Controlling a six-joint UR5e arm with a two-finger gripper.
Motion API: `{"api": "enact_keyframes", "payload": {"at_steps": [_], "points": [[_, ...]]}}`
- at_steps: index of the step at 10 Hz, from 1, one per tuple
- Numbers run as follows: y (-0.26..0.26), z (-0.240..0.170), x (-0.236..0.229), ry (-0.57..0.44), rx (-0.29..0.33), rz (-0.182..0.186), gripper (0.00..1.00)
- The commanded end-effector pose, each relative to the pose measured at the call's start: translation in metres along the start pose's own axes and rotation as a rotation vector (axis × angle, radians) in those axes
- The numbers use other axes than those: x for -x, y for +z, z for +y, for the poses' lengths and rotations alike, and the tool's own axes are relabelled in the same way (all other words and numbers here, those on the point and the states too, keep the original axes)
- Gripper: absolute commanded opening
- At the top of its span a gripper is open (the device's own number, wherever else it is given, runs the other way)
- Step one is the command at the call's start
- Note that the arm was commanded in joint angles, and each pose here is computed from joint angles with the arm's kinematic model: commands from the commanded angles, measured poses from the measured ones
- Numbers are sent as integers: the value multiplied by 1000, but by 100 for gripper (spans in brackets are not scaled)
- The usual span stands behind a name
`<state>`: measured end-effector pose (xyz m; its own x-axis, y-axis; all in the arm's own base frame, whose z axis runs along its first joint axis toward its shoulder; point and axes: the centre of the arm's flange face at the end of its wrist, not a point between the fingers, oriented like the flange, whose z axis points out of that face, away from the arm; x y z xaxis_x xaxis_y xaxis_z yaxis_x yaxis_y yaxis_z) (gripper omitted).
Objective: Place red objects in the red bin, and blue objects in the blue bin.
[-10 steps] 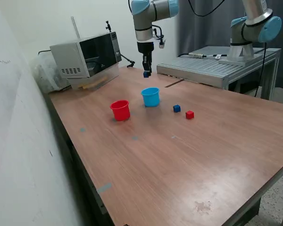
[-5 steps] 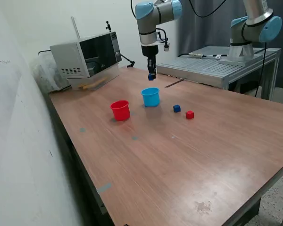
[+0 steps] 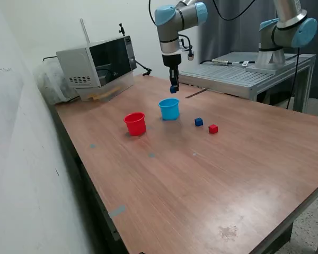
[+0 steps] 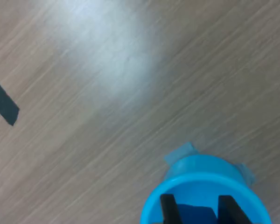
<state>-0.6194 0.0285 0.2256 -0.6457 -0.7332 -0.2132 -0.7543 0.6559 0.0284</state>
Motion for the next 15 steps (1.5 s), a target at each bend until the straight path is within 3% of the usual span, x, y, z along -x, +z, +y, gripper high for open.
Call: {"api": "enact_keyframes", "payload": {"at_steps": [1, 15], "points": [[1, -8, -11, -23, -7, 11, 0], [13, 20, -6, -7, -15, 10, 0]]}}
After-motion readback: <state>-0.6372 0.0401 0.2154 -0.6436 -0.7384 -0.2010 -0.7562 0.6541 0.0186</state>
